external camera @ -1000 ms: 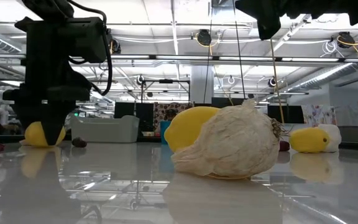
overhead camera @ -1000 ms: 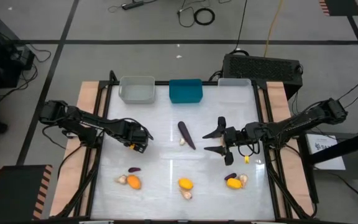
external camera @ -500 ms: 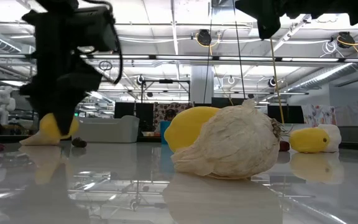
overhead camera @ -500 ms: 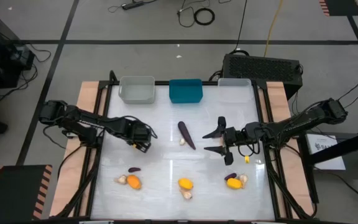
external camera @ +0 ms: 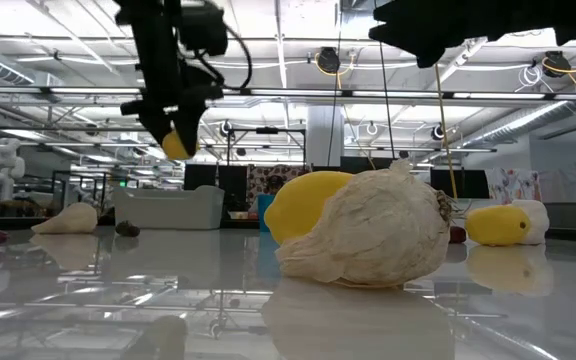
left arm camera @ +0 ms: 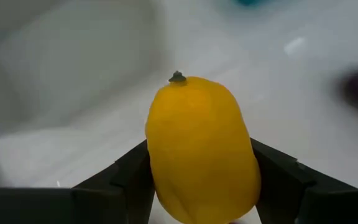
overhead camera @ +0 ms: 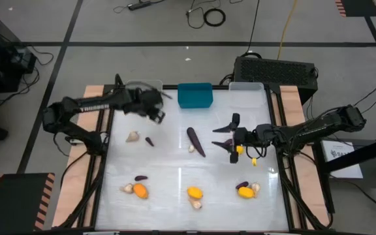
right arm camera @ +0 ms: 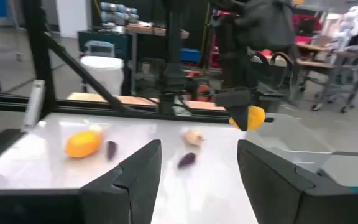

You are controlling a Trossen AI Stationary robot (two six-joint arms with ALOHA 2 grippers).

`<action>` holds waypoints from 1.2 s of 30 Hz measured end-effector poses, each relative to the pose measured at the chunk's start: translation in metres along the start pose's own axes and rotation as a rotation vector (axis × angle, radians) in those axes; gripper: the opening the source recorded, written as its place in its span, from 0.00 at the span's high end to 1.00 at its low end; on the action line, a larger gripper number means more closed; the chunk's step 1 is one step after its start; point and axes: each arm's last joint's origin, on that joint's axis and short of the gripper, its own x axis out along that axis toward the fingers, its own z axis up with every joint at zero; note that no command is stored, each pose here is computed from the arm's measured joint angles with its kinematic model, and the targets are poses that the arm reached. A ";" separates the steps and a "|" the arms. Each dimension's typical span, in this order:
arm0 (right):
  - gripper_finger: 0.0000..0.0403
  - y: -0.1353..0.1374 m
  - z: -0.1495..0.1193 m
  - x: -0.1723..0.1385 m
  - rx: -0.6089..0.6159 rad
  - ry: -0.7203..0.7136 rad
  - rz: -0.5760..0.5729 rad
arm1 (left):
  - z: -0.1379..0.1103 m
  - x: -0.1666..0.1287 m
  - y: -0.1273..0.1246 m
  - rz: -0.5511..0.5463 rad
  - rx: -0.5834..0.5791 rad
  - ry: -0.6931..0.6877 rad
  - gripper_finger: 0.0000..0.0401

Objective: Sort produce into baskets
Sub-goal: Put the top left lemon into the gray bin, then put the bottom center lemon into the gray bin

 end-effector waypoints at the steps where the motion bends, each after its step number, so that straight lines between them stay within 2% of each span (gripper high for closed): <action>1: 0.50 -0.002 0.000 0.000 -0.003 0.002 -0.009 | 0.007 0.004 0.011 0.012 -0.020 0.006 0.46; 6: 0.50 -0.008 -0.003 0.002 -0.007 0.025 -0.036 | 0.032 0.016 0.060 0.078 -0.122 0.002 0.46; 12: 0.50 -0.015 -0.008 0.003 -0.061 0.071 -0.058 | 0.048 0.020 0.088 0.083 -0.122 -0.056 0.43; 20: 0.50 -0.027 -0.009 0.004 -0.121 0.089 -0.107 | 0.053 0.033 0.101 0.090 -0.143 -0.025 0.29; 28: 0.50 -0.032 -0.013 0.005 -0.090 0.121 -0.132 | 0.056 0.034 0.100 0.062 -0.124 -0.045 0.27; 31: 0.50 -0.032 -0.013 0.005 -0.072 0.124 -0.132 | 0.054 0.033 0.093 -0.035 -0.111 -0.019 0.27; 36: 0.50 -0.032 -0.013 0.005 -0.034 0.122 -0.132 | 0.044 0.028 0.054 -0.387 -0.003 0.086 0.27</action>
